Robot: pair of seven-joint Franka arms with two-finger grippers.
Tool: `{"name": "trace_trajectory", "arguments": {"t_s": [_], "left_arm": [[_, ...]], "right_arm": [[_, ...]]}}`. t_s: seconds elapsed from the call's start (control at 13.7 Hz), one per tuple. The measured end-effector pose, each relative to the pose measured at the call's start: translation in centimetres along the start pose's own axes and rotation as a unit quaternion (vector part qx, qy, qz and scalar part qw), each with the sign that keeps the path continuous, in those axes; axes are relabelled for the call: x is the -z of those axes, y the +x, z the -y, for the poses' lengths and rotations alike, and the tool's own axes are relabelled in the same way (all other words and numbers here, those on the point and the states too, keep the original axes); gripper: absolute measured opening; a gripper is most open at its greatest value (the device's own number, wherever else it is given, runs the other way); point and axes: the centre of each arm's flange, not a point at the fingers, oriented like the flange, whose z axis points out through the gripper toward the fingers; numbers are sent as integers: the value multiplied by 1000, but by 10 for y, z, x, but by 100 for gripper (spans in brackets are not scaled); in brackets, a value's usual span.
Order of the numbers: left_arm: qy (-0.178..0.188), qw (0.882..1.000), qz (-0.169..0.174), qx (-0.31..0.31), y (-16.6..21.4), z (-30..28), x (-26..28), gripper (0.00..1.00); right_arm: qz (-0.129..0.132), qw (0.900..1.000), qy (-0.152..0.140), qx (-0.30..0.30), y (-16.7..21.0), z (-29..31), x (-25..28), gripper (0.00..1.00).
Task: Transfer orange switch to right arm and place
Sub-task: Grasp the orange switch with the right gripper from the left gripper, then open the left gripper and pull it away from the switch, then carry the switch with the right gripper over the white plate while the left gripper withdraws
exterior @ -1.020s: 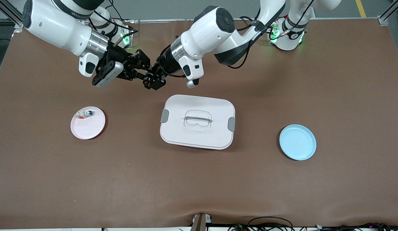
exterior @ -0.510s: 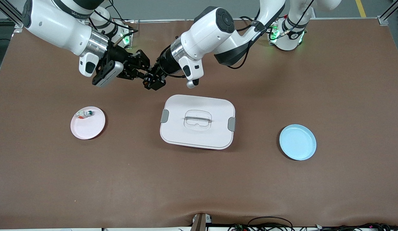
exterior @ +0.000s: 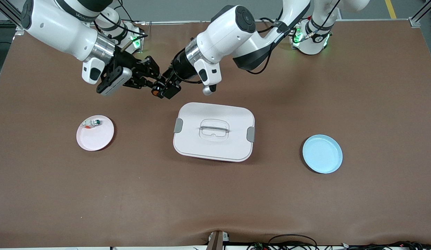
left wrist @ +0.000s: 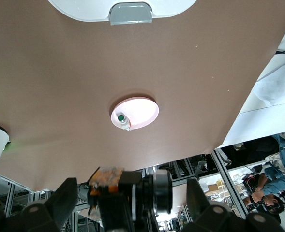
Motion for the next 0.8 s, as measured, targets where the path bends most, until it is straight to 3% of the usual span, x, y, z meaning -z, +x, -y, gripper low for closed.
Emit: {"name": "trace_trajectory", "arguments": {"t_s": [0.29,0.51,0.66,0.8], "left_arm": [[-11,1000,0,1,1,-9,13,100],[-25,999,-27,-7,25,-28,21,100],[-29,998,-55,-10,53,-38,22,100],[-29,997,-77,1,83,-49,24,100]], "right_arm": [[4,999,-15,49,6,-21,-3,41],[24,994,-60,93,12,-61,-7,41],[49,985,-96,132,13,-87,-6,41],[66,971,-119,196,14,-117,6,41]]}}
